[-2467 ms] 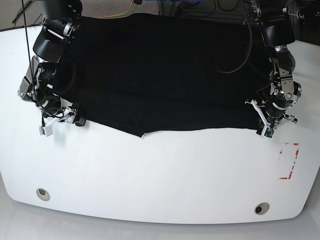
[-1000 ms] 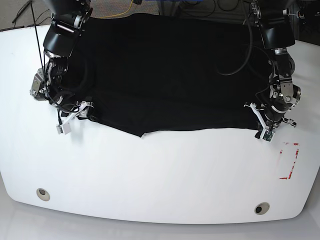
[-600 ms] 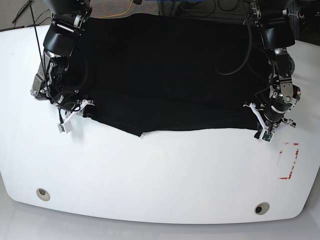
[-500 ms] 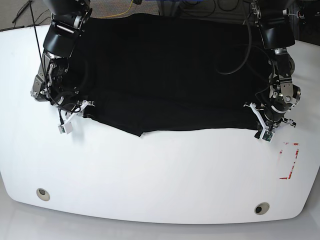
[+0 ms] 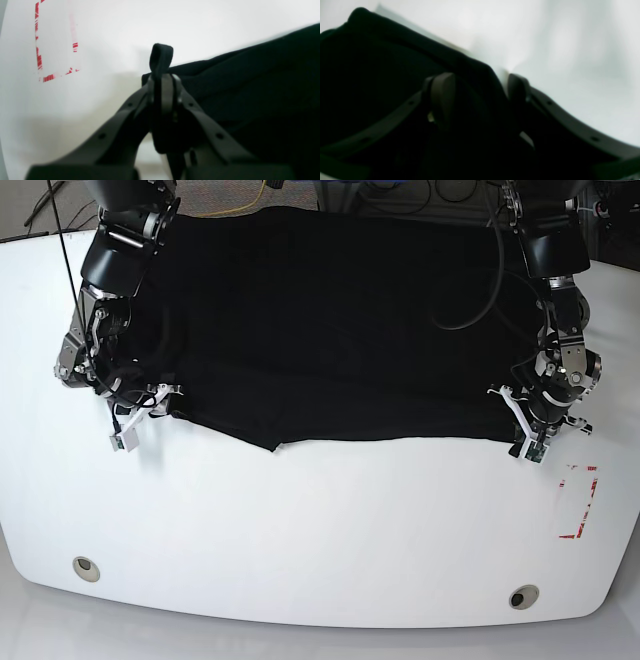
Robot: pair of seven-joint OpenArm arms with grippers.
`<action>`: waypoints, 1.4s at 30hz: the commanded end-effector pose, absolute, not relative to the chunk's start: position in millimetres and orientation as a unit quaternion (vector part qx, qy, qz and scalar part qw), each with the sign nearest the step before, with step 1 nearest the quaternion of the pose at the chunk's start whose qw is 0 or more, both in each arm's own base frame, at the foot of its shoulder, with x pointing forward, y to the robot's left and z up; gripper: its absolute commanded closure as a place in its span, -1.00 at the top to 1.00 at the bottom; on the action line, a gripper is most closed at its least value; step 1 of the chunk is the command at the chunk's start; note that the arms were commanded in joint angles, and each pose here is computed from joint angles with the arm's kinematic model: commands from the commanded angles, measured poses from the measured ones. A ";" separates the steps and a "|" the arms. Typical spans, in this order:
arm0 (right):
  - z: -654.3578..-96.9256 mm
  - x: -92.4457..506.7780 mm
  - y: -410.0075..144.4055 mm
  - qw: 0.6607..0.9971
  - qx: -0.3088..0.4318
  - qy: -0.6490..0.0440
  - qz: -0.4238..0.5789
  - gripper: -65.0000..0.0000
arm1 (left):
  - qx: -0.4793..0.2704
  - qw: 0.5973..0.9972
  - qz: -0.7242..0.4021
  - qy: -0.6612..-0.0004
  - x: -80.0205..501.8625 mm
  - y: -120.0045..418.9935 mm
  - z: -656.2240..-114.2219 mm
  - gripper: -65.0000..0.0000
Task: Layout the t-shirt on the table in an organized manner, then fold the t-shirt properly
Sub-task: 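Press and adjust the folded hem edge with the right gripper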
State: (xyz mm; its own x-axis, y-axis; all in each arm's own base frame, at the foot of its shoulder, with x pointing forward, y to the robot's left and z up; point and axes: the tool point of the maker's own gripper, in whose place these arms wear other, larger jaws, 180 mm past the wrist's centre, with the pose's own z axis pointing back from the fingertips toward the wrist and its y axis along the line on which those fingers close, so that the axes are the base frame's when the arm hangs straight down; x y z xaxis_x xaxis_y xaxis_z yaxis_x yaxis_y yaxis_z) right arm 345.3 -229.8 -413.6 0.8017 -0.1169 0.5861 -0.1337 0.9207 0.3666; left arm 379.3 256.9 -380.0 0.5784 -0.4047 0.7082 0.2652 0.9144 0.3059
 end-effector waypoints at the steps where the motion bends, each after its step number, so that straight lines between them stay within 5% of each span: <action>1: -390.7 364.0 -238.0 0.917 0.192 -0.349 0.008 0.05 | 0.090 0.871 -0.188 -0.444 390.9 260.9 -361.6 -1.00; 18: -380.0 375.5 -240.0 0.912 0.190 -0.363 0.009 0.05 | 0.090 0.871 -0.188 -0.444 390.9 260.9 -361.6 -1.00; 27: -382.1 373.6 -240.5 0.913 0.190 -0.361 0.007 -0.25 | 0.090 0.871 -0.188 -0.444 390.9 260.9 -361.6 -1.00; 42: -377.2 374.9 -272.2 0.912 0.157 -0.376 -0.036 0.28 | 0.090 0.871 -0.188 -0.444 390.9 260.9 -361.6 -1.00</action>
